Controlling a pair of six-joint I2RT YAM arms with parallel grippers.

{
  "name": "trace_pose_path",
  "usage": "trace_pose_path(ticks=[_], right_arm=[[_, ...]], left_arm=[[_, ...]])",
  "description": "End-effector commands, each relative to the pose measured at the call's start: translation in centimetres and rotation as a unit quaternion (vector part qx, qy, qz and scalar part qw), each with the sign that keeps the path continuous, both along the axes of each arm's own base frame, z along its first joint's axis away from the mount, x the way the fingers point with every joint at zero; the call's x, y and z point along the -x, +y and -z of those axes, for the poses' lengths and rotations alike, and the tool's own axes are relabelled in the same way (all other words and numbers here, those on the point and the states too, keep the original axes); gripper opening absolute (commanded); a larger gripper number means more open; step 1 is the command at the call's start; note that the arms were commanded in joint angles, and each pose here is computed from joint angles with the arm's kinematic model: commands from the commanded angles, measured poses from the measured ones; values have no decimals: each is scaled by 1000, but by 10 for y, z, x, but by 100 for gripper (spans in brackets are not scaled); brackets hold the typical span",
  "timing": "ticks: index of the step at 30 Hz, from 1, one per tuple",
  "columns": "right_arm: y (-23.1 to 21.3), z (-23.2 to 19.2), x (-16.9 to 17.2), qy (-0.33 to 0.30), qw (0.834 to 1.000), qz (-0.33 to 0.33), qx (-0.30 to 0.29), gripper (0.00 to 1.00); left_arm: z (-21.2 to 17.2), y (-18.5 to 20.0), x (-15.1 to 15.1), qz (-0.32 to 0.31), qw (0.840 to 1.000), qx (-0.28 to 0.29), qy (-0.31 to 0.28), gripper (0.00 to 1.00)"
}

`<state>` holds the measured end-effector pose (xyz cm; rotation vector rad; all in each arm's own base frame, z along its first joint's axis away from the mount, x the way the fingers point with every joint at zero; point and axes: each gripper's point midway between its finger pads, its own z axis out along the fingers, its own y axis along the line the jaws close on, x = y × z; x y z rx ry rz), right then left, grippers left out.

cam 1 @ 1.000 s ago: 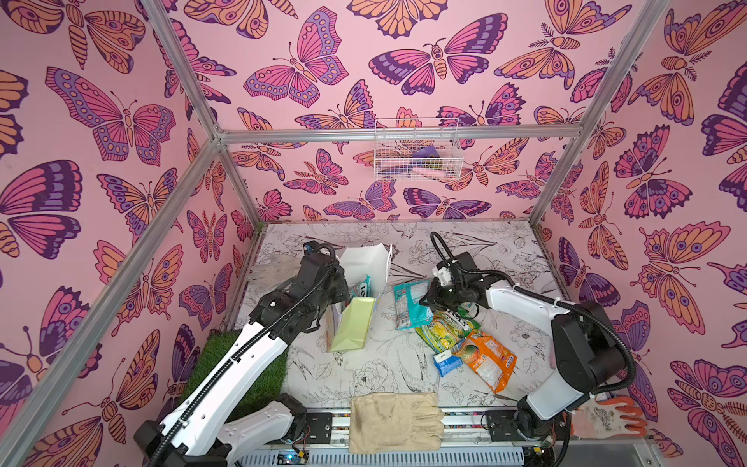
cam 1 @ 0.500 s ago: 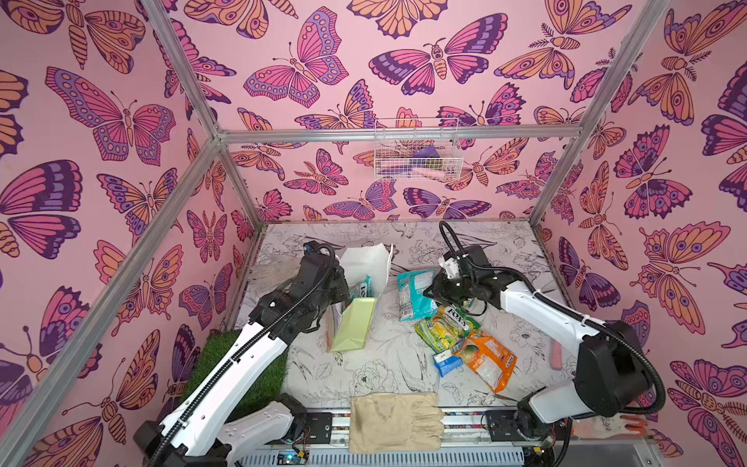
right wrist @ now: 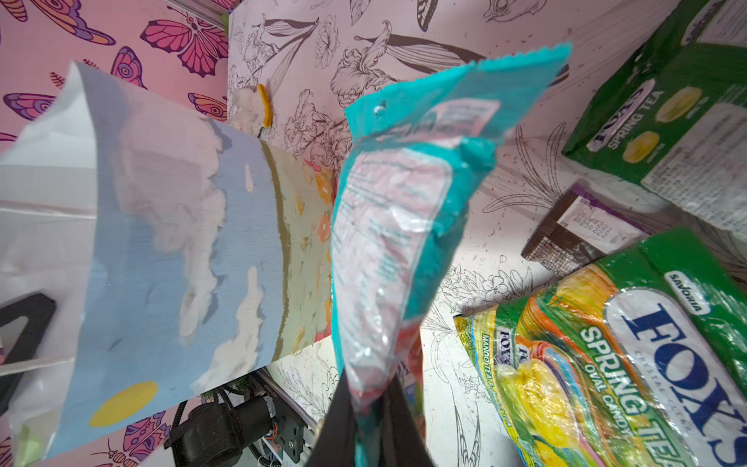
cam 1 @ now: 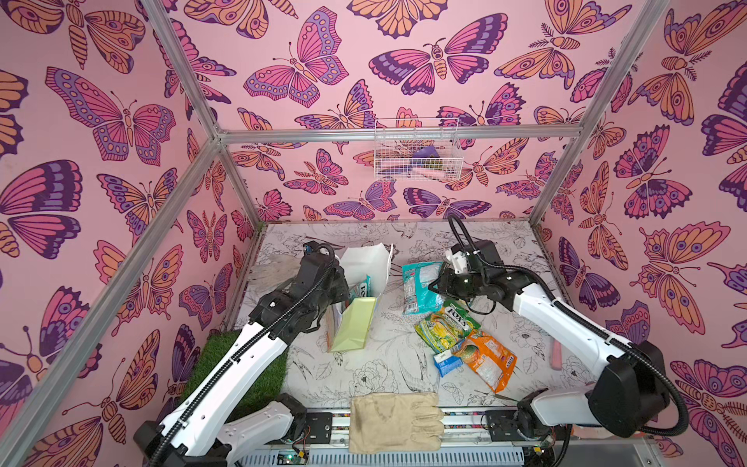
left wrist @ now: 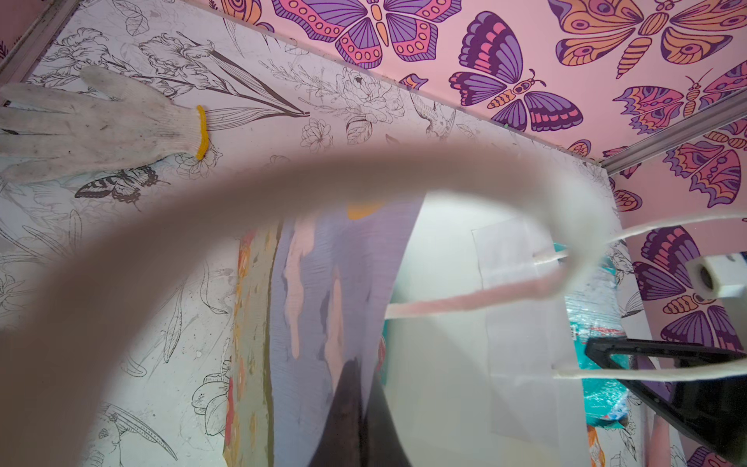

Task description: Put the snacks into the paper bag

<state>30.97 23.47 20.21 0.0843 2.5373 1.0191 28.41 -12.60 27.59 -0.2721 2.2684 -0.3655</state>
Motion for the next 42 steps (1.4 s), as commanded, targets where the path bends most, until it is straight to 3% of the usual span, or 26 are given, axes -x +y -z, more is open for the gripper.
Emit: trace_pose_path(ticks=[1, 42], right_arm=[[2, -41, 0, -45, 999, 0, -16, 0], [-19, -212, 35, -209, 977, 15, -42, 0]], left_arm=[[-4, -4, 0, 4, 1000, 11, -5, 0], [-7, 7, 3, -29, 999, 11, -21, 0]])
